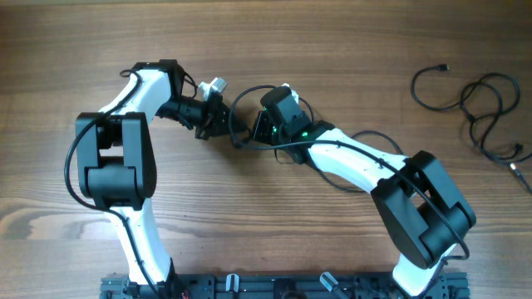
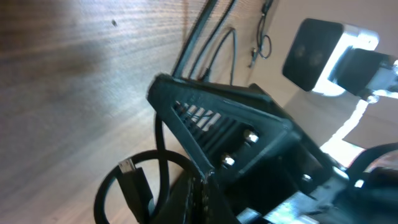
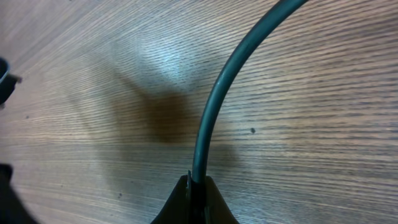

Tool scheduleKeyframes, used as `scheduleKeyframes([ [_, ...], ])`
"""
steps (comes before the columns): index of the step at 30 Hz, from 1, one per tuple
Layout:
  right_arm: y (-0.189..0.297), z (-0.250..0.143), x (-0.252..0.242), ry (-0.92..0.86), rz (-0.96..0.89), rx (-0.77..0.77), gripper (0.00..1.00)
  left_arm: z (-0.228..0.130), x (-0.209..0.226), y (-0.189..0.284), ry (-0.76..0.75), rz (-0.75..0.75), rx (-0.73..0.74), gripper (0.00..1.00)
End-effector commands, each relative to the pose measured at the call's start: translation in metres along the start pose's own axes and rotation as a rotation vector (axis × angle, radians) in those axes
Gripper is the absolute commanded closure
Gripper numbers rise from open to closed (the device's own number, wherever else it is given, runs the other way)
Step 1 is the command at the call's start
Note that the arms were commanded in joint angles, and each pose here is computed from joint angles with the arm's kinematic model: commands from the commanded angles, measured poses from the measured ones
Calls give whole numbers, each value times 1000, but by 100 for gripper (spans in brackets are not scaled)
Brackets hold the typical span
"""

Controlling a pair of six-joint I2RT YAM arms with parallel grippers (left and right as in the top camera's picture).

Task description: Untangle cables

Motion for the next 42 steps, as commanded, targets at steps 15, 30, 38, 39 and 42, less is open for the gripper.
scheduleKeyframes([
  [15,-4,9,-33,36,-245,-161,96,-6,-2,42,203,-197,-83,96],
  [30,-1,15,-37,39,-288,-227,96,-2,43,94,187,-43,-224,96],
  [38,-1,16,-37,70,-287,-226,96,7,56,96,133,70,-253,96],
  [39,-1,16,-37,80,-288,-225,96,8,59,97,149,92,-255,96],
  [42,1,21,-38,94,-291,-231,96,9,75,100,273,230,-271,96],
])
Point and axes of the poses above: each gripper's point midway between its finger pads, its own y axis back along the fingers, its own x axis along the line the jaws close on, z = x × y, the point moved 7 cm from there along y, back along the fingers, and after that the axes turned 5 degrees about -y, right-handed, at the moved point
